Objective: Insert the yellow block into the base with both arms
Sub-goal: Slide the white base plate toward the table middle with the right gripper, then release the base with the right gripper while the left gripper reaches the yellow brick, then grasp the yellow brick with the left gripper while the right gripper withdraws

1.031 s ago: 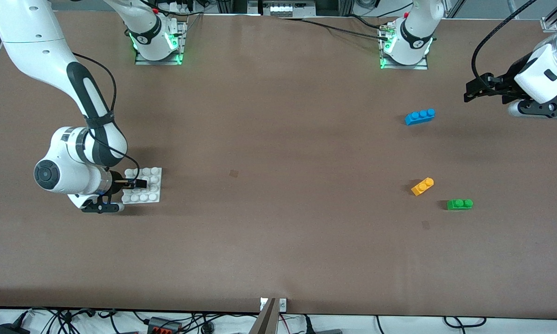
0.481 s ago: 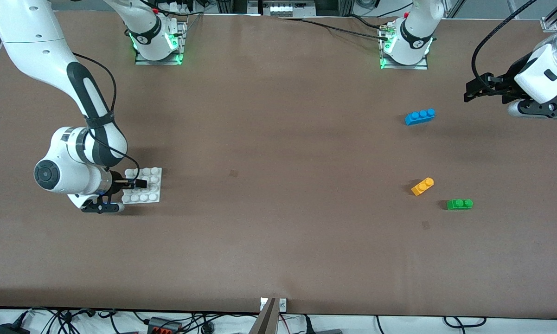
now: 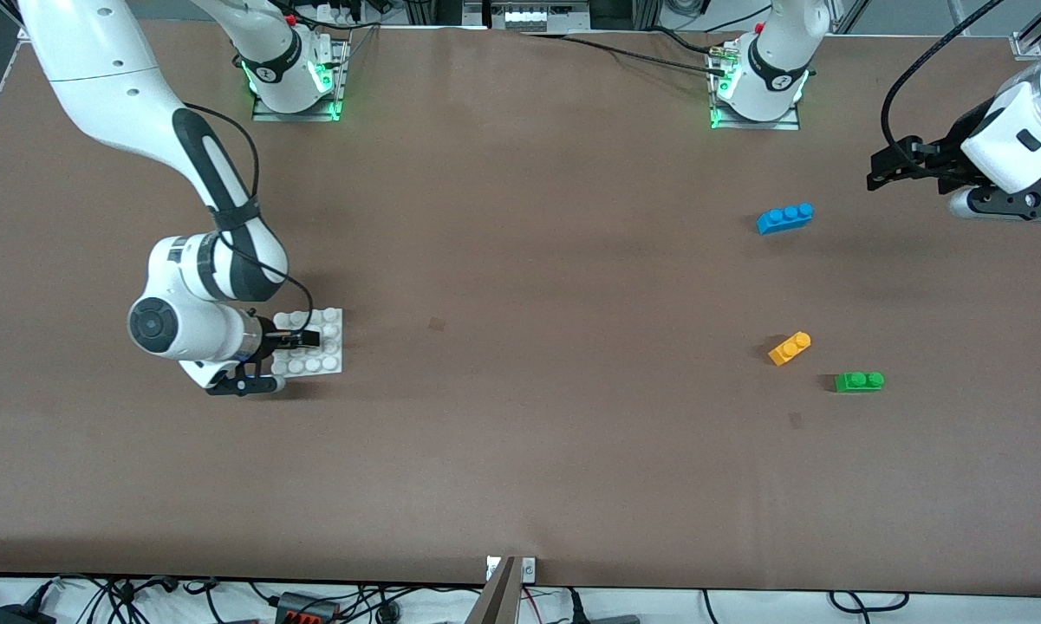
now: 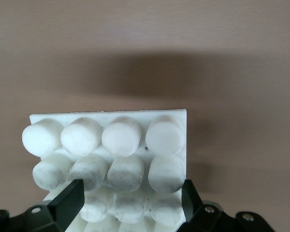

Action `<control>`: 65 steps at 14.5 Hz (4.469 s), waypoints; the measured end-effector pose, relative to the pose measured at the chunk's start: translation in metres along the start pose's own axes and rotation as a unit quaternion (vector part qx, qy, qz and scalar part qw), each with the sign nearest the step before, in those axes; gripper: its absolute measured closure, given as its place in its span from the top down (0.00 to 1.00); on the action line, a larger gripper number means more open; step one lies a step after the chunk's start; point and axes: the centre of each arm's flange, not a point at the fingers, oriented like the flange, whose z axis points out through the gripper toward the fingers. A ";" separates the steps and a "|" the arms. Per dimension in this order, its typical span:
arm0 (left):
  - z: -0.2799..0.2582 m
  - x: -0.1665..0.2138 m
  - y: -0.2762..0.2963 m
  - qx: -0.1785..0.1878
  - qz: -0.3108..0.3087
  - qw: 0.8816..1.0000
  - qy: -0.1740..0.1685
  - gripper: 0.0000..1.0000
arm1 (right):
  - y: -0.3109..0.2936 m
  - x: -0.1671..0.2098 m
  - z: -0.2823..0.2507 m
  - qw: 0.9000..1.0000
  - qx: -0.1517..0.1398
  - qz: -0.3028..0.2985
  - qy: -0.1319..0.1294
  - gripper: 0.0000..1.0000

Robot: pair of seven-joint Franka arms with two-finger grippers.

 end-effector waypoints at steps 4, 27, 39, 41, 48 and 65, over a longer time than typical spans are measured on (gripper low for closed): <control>0.001 -0.001 0.000 0.000 0.000 1.000 -0.005 1.00 | -0.077 -0.010 0.009 1.000 0.000 0.028 0.004 0.88; 0.002 0.000 -0.007 -0.002 -0.007 1.000 -0.008 1.00 | -0.371 -0.064 0.048 0.991 0.099 0.065 0.066 0.88; 0.103 0.083 -0.033 -0.029 0.164 0.985 -0.034 1.00 | -0.398 -0.068 0.029 0.990 0.110 0.010 0.089 0.90; 0.140 0.104 -0.037 -0.040 0.242 0.969 -0.039 1.00 | -0.395 -0.062 0.017 0.989 0.111 0.011 0.095 1.00; 0.236 0.139 -0.012 0.005 0.459 0.888 -0.041 1.00 | -0.310 -0.035 -0.109 0.995 0.043 0.050 0.079 1.00; 0.356 0.141 -0.029 0.098 0.536 0.836 0.068 1.00 | 0.037 -0.105 -0.370 1.000 -0.014 -0.005 0.005 1.00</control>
